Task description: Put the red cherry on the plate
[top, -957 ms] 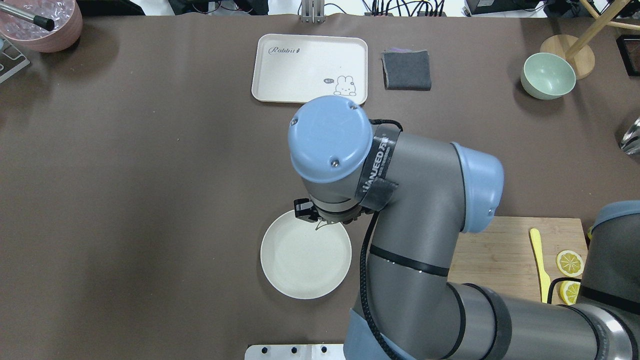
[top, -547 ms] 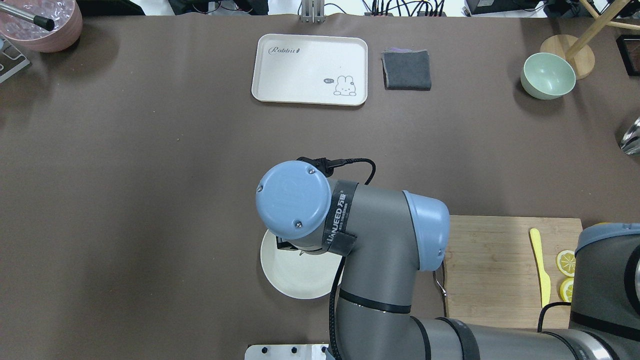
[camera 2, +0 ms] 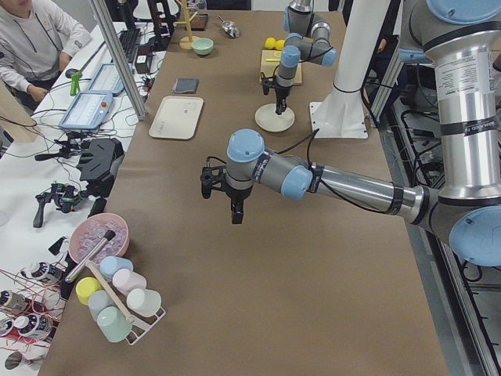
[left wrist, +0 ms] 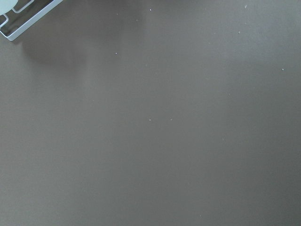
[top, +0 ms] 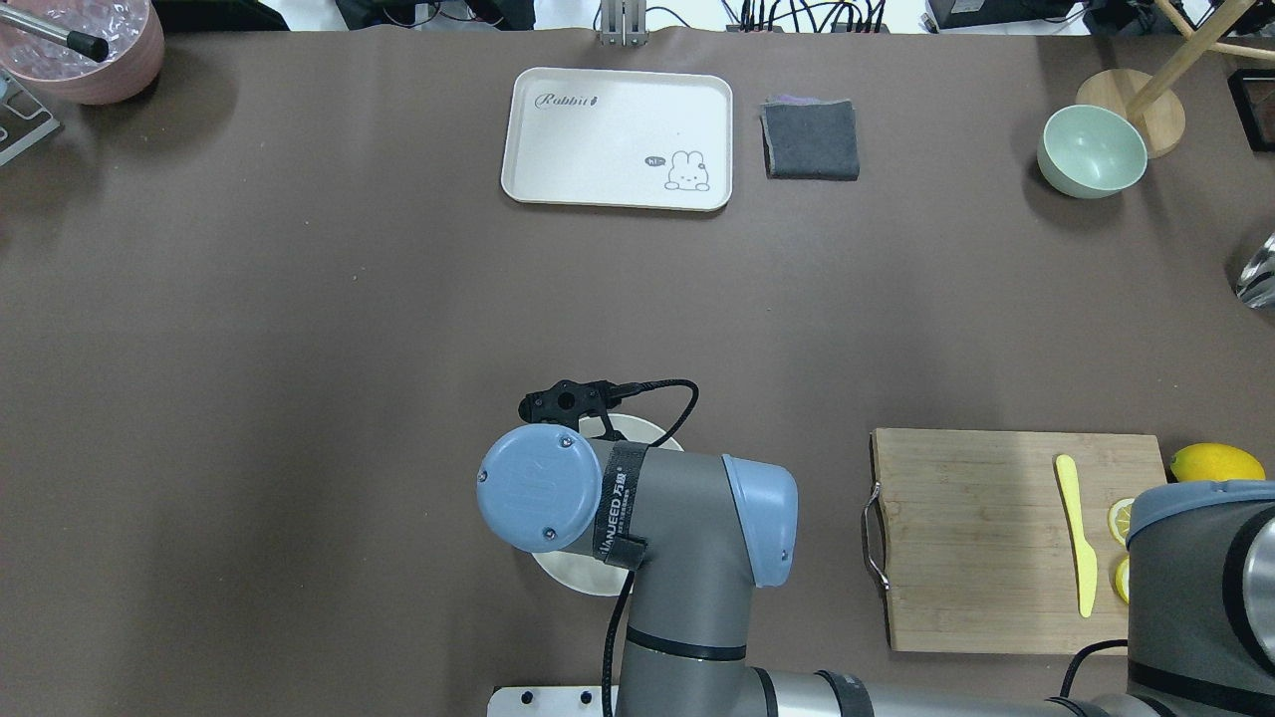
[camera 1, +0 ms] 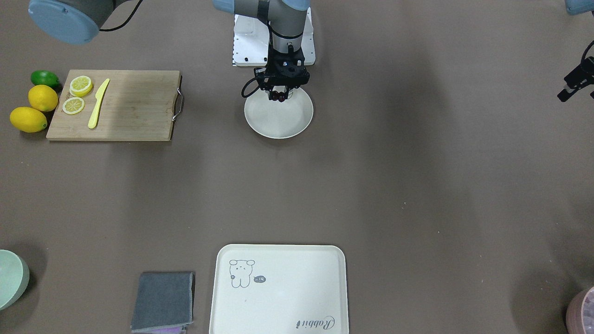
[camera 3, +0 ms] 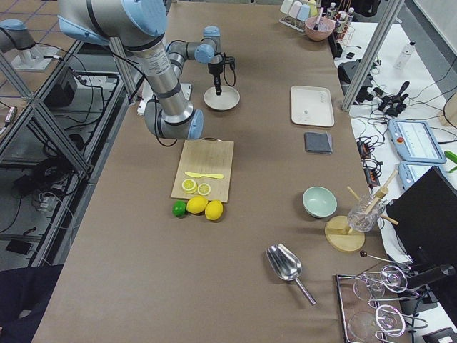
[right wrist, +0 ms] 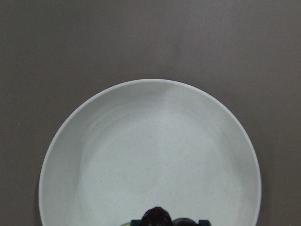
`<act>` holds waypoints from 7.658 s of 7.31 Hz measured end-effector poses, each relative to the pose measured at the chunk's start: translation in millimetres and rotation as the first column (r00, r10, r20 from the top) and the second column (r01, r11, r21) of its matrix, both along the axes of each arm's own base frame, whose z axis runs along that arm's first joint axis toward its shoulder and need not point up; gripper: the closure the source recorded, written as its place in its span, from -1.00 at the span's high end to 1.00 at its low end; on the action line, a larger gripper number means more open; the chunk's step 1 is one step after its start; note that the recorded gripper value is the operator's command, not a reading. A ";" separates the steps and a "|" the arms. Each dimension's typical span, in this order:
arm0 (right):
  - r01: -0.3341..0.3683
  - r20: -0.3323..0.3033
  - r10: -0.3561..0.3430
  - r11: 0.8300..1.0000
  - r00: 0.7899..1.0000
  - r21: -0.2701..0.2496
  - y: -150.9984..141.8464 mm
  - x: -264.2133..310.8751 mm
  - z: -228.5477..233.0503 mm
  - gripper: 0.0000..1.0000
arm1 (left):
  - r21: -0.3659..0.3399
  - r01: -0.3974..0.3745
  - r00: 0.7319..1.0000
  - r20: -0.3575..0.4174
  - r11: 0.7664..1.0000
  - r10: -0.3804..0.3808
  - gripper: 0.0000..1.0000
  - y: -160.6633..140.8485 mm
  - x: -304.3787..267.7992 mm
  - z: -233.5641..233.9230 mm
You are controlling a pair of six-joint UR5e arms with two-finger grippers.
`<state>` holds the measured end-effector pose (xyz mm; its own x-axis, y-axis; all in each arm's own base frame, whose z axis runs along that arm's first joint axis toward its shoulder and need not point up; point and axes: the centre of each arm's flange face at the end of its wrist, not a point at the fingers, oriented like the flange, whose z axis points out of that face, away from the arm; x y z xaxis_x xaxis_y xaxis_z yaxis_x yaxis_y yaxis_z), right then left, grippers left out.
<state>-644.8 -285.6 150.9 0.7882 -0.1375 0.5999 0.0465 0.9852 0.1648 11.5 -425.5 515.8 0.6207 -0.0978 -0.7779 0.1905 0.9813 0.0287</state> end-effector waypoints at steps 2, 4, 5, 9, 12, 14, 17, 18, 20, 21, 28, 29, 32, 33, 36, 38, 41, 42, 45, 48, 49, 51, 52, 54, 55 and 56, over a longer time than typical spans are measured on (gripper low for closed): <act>-0.006 -0.004 0.006 1.000 1.000 0.012 -0.5 -12.7 10.1 0.99 | -0.007 0.008 1.000 0.002 1.000 -0.008 0.95 4.4 -5.4 4.7; -0.008 -0.005 0.008 1.000 1.000 0.021 -1.7 -15.8 10.9 1.00 | -0.009 0.013 1.000 0.001 1.000 -0.013 0.95 5.6 -8.1 5.9; -0.007 -0.001 0.007 1.000 1.000 0.026 -2.3 -14.9 8.6 1.00 | -0.012 0.013 1.000 0.001 1.000 -0.013 0.95 6.4 -8.5 7.1; -0.008 0.043 0.007 1.000 0.999 0.020 -10.5 17.3 -15.7 1.00 | -0.021 0.014 1.000 0.002 1.000 -0.014 0.95 7.9 -9.4 11.2; 0.034 0.051 -0.034 0.999 0.998 -0.014 -31.1 114.7 -52.4 1.00 | -0.027 0.016 1.000 0.000 1.000 -0.016 0.95 8.6 -9.5 12.6; 0.059 0.022 -0.058 0.998 0.998 -0.011 -67.9 177.6 -26.3 1.00 | -0.025 0.018 1.000 -0.001 1.000 -0.018 0.95 8.8 -9.6 10.6; 0.097 -0.032 -0.097 0.995 0.995 0.007 -139.3 285.3 48.2 1.00 | -0.003 0.007 1.000 -0.001 1.000 -0.007 0.95 14.2 -10.2 21.4; 0.116 -0.050 -0.115 0.993 0.992 0.005 -161.0 322.9 76.0 1.00 | 0.015 -0.004 1.000 -0.001 1.000 0.004 0.95 17.8 -10.6 38.5; 0.147 -0.079 -0.148 0.989 0.986 -0.007 -194.4 406.2 136.5 1.00 | 0.060 -0.071 0.997 0.026 0.996 0.070 0.95 30.4 -17.4 85.2; 0.157 -0.083 -0.157 0.988 0.984 -0.015 -203.4 445.5 161.9 1.00 | 0.078 -0.096 0.995 0.047 0.992 0.092 0.95 37.4 -32.3 111.7; 0.245 0.005 -0.245 0.968 0.969 0.052 -222.9 696.7 300.9 1.00 | 0.189 -0.120 0.993 0.001 0.975 0.122 0.95 56.0 -95.2 165.4; 0.231 0.010 -0.232 0.971 0.973 0.054 -215.8 728.2 319.9 1.00 | 0.203 -0.122 0.992 0.003 0.972 0.124 0.95 56.2 -97.8 163.6; 0.182 0.023 -0.184 0.982 0.983 0.058 -169.6 808.3 371.0 1.00 | 0.217 -0.116 0.993 -0.006 0.969 0.120 0.95 60.0 -101.1 153.3; 0.162 0.040 -0.164 0.986 0.986 0.046 -149.6 827.4 390.9 1.00 | 0.217 -0.112 0.993 -0.010 0.970 0.117 0.95 60.8 -102.4 151.7; 0.076 0.084 -0.074 0.997 0.994 -0.024 -106.2 859.5 418.9 1.00 | 0.200 -0.103 0.993 -0.037 0.974 0.112 0.95 62.9 -104.2 150.3; 0.036 0.088 -0.031 0.998 0.996 -0.054 -88.4 872.9 424.0 1.00 | 0.158 -0.100 0.989 -0.095 0.982 0.116 0.95 60.8 -102.6 137.1; 0.002 0.094 0.005 0.997 0.996 -0.073 -70.7 882.3 431.3 1.00 | 0.027 -0.022 0.997 -0.079 0.999 0.024 0.95 42.2 -141.4 113.9; -0.004 0.095 0.011 0.997 0.995 -0.075 -70.5 884.1 431.7 1.00 | -0.007 0.015 1.000 -0.026 1.000 -0.015 0.95 32.1 -164.4 109.9; -0.012 0.103 0.020 0.997 0.994 -0.073 -73.9 885.4 430.1 1.00 | -0.024 -0.008 0.999 0.035 1.000 0.008 0.95 -22.4 -208.4 123.1; -0.017 0.103 0.024 0.998 0.994 -0.067 -73.0 885.6 426.8 1.00 | -0.001 -0.029 0.999 0.037 1.000 0.029 0.95 -46.3 -218.9 124.0; -0.022 0.103 0.029 0.997 0.994 -0.067 -70.8 885.8 425.7 1.00 | 0.013 -0.025 0.999 0.041 1.000 0.025 0.95 -47.4 -221.6 119.2; -0.038 0.103 0.046 0.996 0.994 -0.079 -68.5 885.7 424.6 1.00 | 0.067 -0.023 0.998 0.065 0.997 0.019 0.95 -45.8 -224.8 99.0; -0.042 0.104 0.051 0.995 0.993 -0.090 -72.1 884.0 425.7 1.00 | 0.099 -0.024 0.997 0.079 0.995 0.016 0.95 -45.1 -225.4 87.1; -0.027 0.121 0.041 0.992 0.992 -0.120 -91.5 868.6 430.2 1.00 | 0.123 -0.025 0.996 0.088 0.992 0.014 0.95 -41.4 -223.3 87.6; -0.008 0.130 0.025 0.991 0.991 -0.133 -105.8 859.5 433.4 1.00 | 0.111 -0.027 0.996 0.086 0.993 0.017 0.95 -41.2 -221.9 95.4; 0.015 0.139 0.005 0.989 0.990 -0.144 -121.0 850.9 437.8 1.00 | 0.087 -0.028 0.997 0.078 0.996 0.022 0.95 -40.5 -220.3 109.2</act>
